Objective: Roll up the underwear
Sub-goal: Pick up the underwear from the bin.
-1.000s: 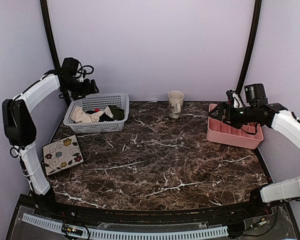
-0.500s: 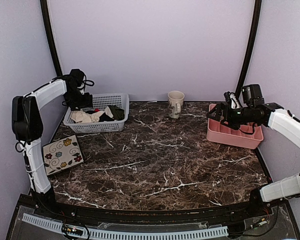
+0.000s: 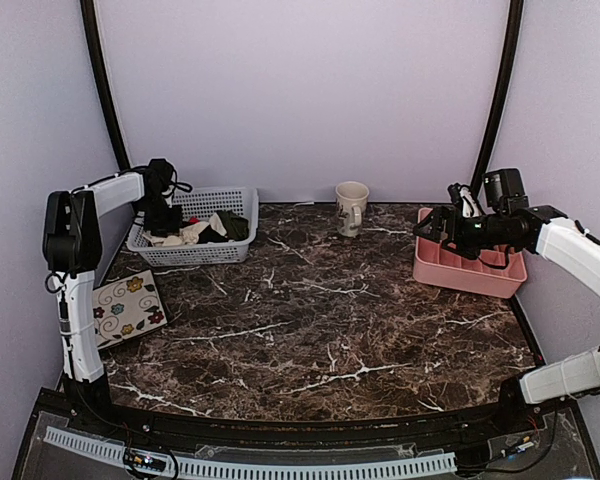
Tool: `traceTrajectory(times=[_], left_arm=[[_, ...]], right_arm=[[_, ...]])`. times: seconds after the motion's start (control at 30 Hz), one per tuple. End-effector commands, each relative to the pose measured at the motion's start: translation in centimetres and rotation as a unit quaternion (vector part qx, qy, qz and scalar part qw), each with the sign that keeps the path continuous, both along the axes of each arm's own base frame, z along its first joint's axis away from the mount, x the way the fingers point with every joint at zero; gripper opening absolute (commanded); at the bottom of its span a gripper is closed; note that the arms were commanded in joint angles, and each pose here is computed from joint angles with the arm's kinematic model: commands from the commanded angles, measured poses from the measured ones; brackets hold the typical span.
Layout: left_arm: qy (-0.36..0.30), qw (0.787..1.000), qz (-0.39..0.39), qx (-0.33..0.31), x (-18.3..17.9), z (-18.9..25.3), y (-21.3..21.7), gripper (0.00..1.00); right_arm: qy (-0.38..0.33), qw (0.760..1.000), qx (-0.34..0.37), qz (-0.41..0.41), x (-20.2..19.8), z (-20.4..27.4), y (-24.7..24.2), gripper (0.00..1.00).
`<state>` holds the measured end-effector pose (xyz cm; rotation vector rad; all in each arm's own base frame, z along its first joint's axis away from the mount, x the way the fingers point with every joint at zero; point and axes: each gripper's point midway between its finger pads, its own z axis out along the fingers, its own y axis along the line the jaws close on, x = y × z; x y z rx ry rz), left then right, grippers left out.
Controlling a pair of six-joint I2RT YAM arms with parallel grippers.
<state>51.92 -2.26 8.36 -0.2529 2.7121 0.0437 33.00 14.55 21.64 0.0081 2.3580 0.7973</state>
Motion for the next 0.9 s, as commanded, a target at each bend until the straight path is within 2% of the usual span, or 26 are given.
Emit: traceTrajectory(times=[0.0,0.1,0.23,0.4,0.67,0.87], left_arm=[[-0.045,0.999,-0.002,0.001,1.9,3.4,0.3,0.24],[-0.067,0.998,-0.004,0.001,2.1,6.2,0.4,0.01],[-0.108,0.994,-0.01,-0.004,1.8,10.9,0.2,0.0],[-0.176,0.982,-0.04,-0.053,0.7,17.8,-1.7,0.0],[-0.29,0.933,-0.134,-0.163,-2.8,28.5,-7.7,0.0],[-0.335,0.887,-0.215,-0.235,-7.5,34.3,-13.8,0.0]], right_arm=[[-0.015,1.0,0.006,0.005,0.4,0.7,0.3,1.0],[-0.016,1.0,0.005,0.006,0.4,0.8,0.3,1.0],[-0.018,1.0,0.006,0.007,0.4,1.0,0.3,1.0],[-0.025,1.0,0.01,0.008,0.3,1.4,0.4,1.0],[-0.04,0.999,0.016,0.011,0.2,2.2,0.5,1.0],[-0.05,0.998,0.021,0.013,0.2,2.8,0.6,1.0]])
